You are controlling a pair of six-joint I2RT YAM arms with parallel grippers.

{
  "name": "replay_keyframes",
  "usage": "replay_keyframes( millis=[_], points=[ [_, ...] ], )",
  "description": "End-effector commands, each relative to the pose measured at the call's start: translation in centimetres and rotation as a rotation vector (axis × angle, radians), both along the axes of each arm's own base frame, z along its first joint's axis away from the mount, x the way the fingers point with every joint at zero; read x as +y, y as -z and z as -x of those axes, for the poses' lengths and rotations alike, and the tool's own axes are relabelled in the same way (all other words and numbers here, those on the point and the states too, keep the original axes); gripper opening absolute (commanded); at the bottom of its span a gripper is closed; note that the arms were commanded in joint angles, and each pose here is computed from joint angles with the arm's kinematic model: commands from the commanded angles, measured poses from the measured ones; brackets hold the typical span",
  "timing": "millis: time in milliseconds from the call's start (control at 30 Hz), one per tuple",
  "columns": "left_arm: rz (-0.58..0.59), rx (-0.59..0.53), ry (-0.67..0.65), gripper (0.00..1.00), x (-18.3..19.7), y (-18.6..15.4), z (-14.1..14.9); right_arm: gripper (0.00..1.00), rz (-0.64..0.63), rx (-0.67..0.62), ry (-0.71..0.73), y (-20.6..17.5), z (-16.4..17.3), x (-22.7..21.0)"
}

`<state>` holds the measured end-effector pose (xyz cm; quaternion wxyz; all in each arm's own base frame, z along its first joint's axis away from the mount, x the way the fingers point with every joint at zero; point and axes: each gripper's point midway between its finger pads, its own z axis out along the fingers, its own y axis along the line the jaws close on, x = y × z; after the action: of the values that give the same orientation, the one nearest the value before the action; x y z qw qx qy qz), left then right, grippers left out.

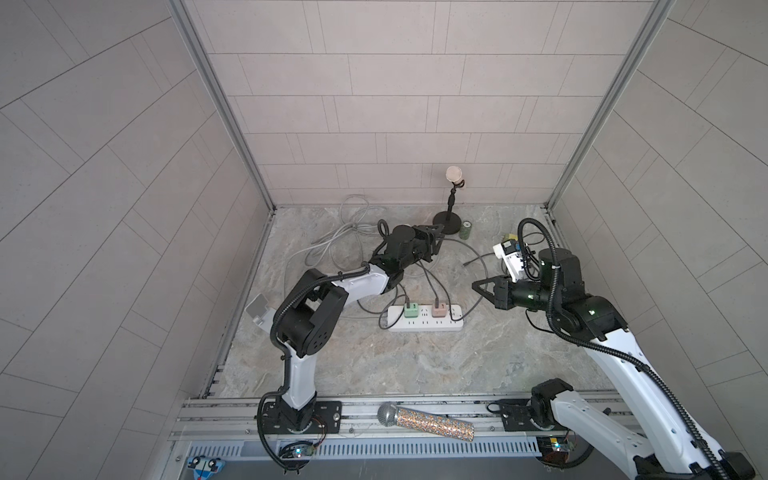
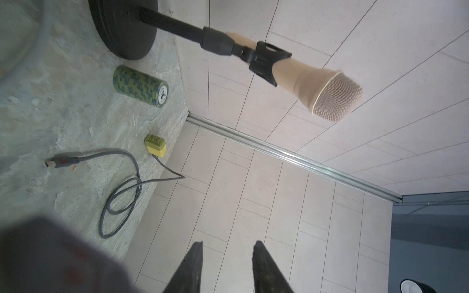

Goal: Charge mp3
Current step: Pick up the charging cable from the center of the board.

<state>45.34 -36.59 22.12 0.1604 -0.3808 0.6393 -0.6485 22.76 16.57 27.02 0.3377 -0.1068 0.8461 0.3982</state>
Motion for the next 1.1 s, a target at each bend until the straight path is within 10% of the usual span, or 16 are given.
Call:
replay_keyframes(
  millis=[0,133,233,333,1067],
  points=[
    [0.007,-0.057,-0.033,0.13,1.6,-2.3,-0.7,0.00,0.040,-0.016,-0.020,1.0,0.7,-0.3],
    [-0.081,-0.121,-0.040,0.00,2.7,-3.2,-0.8,0.07,0.096,-0.002,0.008,2.7,0.1,-1.2],
    [-0.159,-0.251,-0.036,0.00,2.8,-5.2,-0.7,0.61,0.072,-0.014,0.057,0.9,-2.3,-1.3],
    [-0.203,-0.334,-0.002,0.00,2.3,-5.7,-0.3,0.74,0.063,-0.069,0.090,-2.7,-5.0,-1.1],
    [-0.284,-0.476,0.089,0.00,-0.2,-8.3,3.5,0.62,0.144,0.054,-0.122,-0.9,-9.6,4.2]
  ],
)
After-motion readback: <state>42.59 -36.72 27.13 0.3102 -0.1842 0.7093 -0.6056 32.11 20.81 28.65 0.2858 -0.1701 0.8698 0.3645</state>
